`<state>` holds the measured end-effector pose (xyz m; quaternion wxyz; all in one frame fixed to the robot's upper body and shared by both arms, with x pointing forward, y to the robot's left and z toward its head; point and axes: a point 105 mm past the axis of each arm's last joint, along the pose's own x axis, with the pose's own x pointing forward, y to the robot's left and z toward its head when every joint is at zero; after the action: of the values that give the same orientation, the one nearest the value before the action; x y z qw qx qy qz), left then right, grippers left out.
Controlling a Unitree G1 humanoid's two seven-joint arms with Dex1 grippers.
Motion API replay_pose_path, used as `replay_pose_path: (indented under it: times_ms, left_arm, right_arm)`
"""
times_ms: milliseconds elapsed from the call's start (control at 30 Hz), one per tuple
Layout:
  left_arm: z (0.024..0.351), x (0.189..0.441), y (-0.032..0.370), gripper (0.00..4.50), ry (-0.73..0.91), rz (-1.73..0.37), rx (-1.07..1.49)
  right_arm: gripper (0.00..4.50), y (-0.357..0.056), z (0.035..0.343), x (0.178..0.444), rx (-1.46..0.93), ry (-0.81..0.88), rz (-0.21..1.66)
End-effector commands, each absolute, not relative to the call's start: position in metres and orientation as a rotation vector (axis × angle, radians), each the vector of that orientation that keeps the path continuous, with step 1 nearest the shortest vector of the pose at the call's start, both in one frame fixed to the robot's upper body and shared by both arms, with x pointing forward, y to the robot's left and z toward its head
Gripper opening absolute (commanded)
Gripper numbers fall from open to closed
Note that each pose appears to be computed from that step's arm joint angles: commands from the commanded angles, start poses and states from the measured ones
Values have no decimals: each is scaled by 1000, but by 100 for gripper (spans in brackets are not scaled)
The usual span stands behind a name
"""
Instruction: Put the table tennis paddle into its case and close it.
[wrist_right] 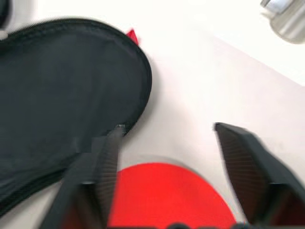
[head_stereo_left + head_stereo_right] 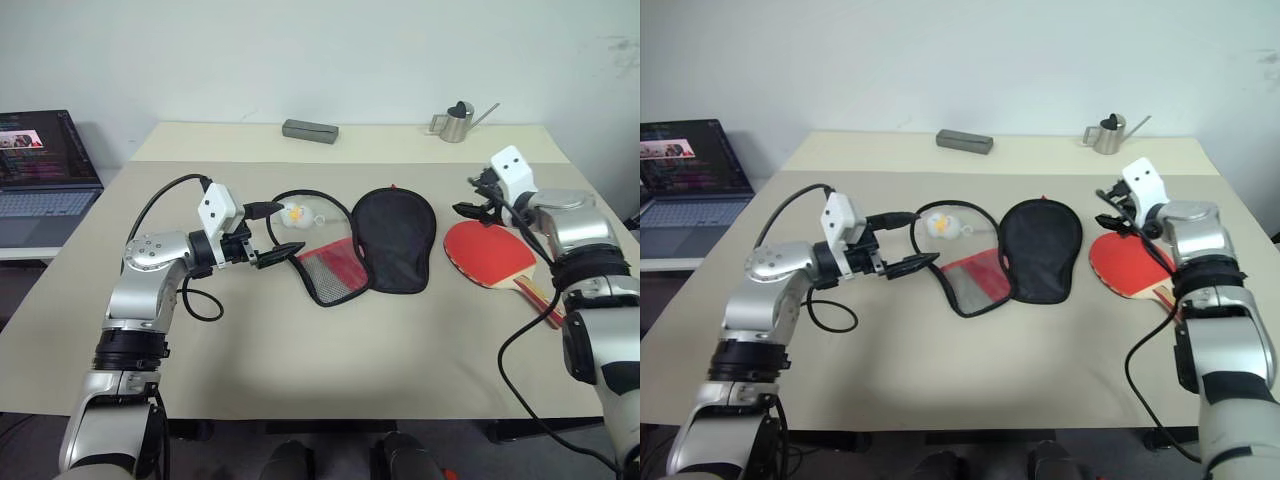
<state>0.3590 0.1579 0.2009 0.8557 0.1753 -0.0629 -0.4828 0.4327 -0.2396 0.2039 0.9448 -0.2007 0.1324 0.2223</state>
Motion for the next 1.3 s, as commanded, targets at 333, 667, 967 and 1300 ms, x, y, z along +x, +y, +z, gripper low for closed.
replay_pose_path:
  times_ms: [333, 667, 967, 1300]
  left_arm:
    - [231, 335, 110, 450, -213, -1302, 268]
    - [216, 325, 76, 450, -137, -1490, 297]
    - [211, 318, 63, 450, -96, -1596, 318]
    - [210, 312, 56, 450, -106, -1664, 330]
  right_arm:
    - [447, -290, 217, 328, -313, 322, 473]
    - [447, -324, 182, 298, -261, 433, 343]
    - [447, -333, 151, 303, -226, 500, 310]
    - [447, -327, 126, 320, -197, 548, 370]
